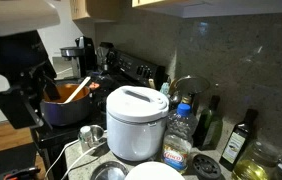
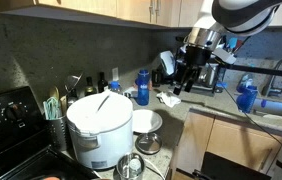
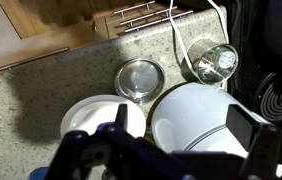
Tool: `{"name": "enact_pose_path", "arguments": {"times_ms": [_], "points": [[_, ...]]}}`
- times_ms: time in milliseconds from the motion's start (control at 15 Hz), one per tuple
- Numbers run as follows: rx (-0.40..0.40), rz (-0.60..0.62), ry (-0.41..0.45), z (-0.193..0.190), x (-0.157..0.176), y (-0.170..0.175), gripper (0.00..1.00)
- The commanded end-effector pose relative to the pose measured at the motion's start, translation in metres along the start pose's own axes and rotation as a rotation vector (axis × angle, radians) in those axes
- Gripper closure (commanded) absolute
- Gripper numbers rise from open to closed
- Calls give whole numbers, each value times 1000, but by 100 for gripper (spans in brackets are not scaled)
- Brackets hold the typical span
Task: Remove the wooden spatula from the pot and place it in the cutlery holder
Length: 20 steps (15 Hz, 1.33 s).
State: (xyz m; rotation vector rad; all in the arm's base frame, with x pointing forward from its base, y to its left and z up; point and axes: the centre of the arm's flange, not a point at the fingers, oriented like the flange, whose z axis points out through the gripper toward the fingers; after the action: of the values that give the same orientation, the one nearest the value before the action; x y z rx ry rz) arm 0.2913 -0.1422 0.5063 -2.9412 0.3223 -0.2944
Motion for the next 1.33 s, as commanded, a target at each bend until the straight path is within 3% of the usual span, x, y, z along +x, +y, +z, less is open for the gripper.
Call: {"name": "enact_pose_path", "arguments": {"times_ms": [0,400,600,1000,1267], "points": [[0,0,0,0,0,0,0],[0,0,0,0,0,0,0],[22,-67,-34,17,16,-17,0],[74,-364,-190,73,27,-123,0],[84,-563,-293,113,7,-199,0]]}}
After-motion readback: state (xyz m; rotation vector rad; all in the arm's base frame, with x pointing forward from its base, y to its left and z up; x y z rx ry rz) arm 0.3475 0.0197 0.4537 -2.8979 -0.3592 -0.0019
